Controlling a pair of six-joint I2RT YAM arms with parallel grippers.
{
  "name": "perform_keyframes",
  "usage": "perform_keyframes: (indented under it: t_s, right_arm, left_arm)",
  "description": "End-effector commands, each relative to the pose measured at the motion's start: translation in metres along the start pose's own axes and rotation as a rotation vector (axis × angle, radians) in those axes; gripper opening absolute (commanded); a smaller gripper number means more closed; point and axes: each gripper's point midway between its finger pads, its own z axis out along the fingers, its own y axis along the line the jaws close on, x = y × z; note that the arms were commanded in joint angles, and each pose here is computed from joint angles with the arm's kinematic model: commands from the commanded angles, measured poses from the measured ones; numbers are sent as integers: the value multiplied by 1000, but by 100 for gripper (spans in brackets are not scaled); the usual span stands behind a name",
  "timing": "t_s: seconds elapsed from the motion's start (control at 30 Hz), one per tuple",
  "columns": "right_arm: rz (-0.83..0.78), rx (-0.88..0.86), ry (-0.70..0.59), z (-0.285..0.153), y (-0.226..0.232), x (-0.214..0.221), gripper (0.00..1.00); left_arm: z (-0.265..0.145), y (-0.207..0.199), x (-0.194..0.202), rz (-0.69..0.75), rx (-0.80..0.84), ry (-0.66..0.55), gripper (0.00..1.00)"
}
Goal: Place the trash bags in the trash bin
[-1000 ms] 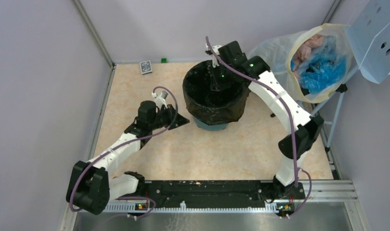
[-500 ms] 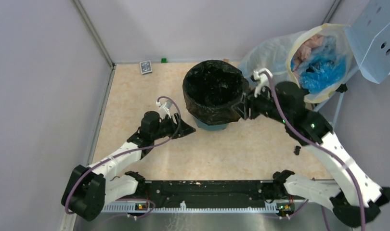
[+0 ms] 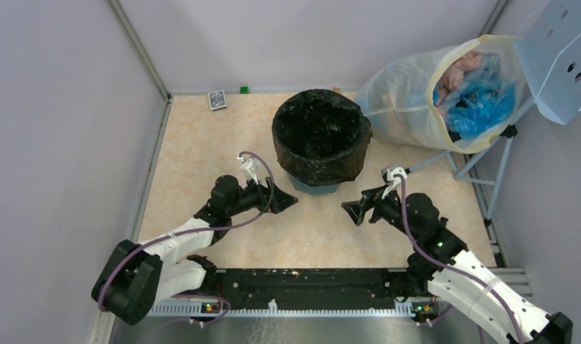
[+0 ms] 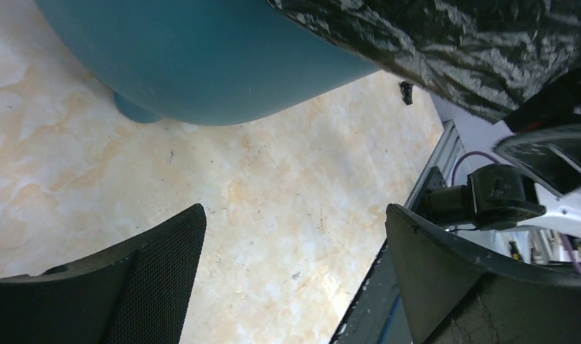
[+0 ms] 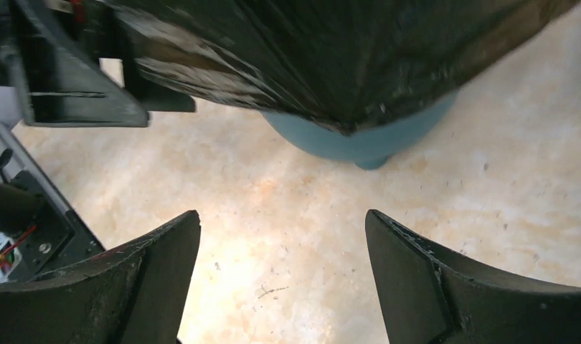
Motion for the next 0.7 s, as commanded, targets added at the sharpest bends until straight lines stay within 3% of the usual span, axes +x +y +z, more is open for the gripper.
perform_keyframes:
  t_s: [0.0, 0.17, 0.3, 0.4, 0.53, 0.67]
  right_arm:
    - [67, 9, -172, 16, -4, -18, 85]
    - [58, 44, -155, 40, -19, 6, 87]
    - [24, 31, -202, 61, -21, -3, 87]
    - [-13, 49, -205, 86, -27, -16, 87]
    - [39, 1, -212, 124, -40, -44, 87]
    - [51, -23, -222, 147, -51, -75, 88]
  left_arm:
    - [2, -8, -12, 197, 76, -102, 99]
    - [10, 5, -15, 240, 43, -151, 99]
    - [28, 12, -29, 220, 33, -191, 99]
    - [50, 20, -50, 205, 18, -179, 99]
    - [62, 20, -90, 207, 37, -250, 99]
    - [56, 39, -123, 162, 44, -264, 99]
